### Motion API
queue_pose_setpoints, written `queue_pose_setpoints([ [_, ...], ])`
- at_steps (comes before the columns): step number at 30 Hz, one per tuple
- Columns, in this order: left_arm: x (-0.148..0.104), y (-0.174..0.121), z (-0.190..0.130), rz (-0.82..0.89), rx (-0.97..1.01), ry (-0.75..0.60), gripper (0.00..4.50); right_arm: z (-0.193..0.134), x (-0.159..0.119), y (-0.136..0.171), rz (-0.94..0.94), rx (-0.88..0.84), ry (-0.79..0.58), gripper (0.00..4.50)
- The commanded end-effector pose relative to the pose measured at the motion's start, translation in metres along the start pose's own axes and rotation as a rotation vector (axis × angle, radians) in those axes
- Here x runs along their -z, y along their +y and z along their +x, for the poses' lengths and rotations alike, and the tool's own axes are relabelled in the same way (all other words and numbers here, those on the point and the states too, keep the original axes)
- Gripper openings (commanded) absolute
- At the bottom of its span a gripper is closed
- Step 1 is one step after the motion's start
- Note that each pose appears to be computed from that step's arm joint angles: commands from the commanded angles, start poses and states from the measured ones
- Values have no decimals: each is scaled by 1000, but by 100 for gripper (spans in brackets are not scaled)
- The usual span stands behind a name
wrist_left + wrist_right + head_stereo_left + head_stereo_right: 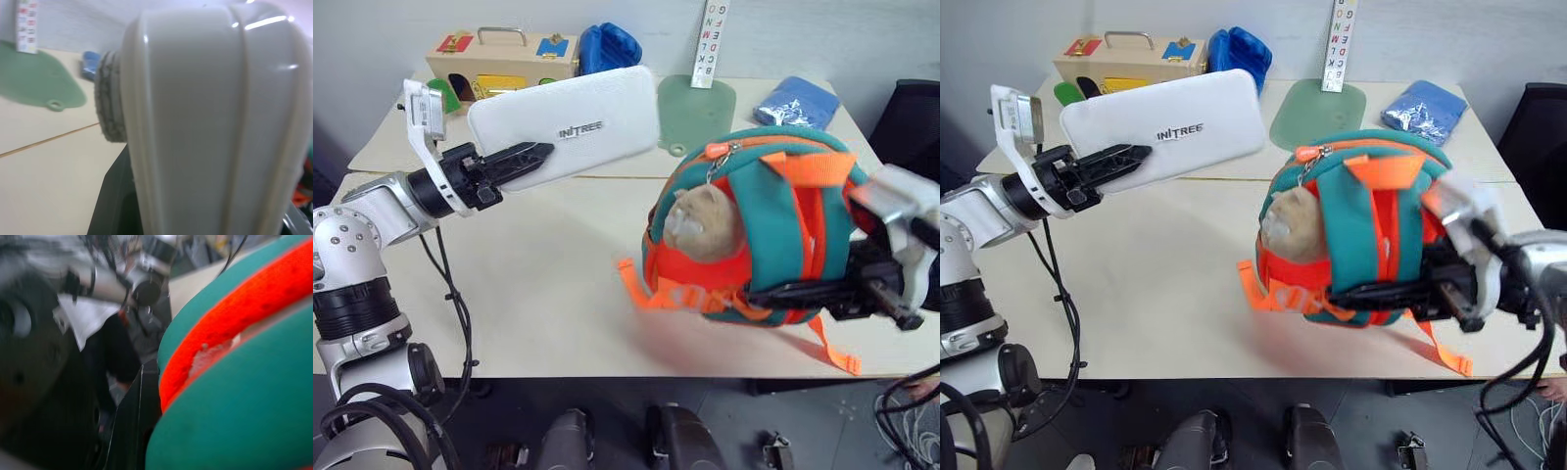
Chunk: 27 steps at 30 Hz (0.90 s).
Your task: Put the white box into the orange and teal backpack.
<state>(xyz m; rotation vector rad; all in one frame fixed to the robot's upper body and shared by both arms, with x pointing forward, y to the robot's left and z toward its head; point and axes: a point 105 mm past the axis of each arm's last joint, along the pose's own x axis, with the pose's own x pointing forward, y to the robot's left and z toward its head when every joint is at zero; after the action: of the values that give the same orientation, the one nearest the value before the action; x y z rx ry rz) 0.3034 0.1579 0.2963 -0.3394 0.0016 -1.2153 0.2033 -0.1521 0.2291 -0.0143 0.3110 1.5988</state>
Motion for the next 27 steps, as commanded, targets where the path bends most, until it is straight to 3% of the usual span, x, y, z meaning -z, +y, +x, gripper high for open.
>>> queue_pose_setpoints([
  [1, -6, -31, 5, 83, 150, 23, 131, -4, 0, -2, -48, 26, 19, 1],
  [5, -1, -31, 7, 179, 154, 113, 131, -8, 3, -12, -46, 81, 5, 1],
  [9, 25, -13, 6, 313, 143, 343, 131, -11, -1, -15, -40, 97, -17, 1],
  [12, 29, -3, 5, 383, 176, 445, 131, -12, -3, -19, -42, 116, -26, 1],
  [18, 26, -1, 18, 449, 281, 514, 131, -8, 0, -25, -48, 139, -19, 1],
  [27, 62, 2, 100, 450, 318, 398, 131, 7, 2, -18, -69, 114, -26, 1],
])
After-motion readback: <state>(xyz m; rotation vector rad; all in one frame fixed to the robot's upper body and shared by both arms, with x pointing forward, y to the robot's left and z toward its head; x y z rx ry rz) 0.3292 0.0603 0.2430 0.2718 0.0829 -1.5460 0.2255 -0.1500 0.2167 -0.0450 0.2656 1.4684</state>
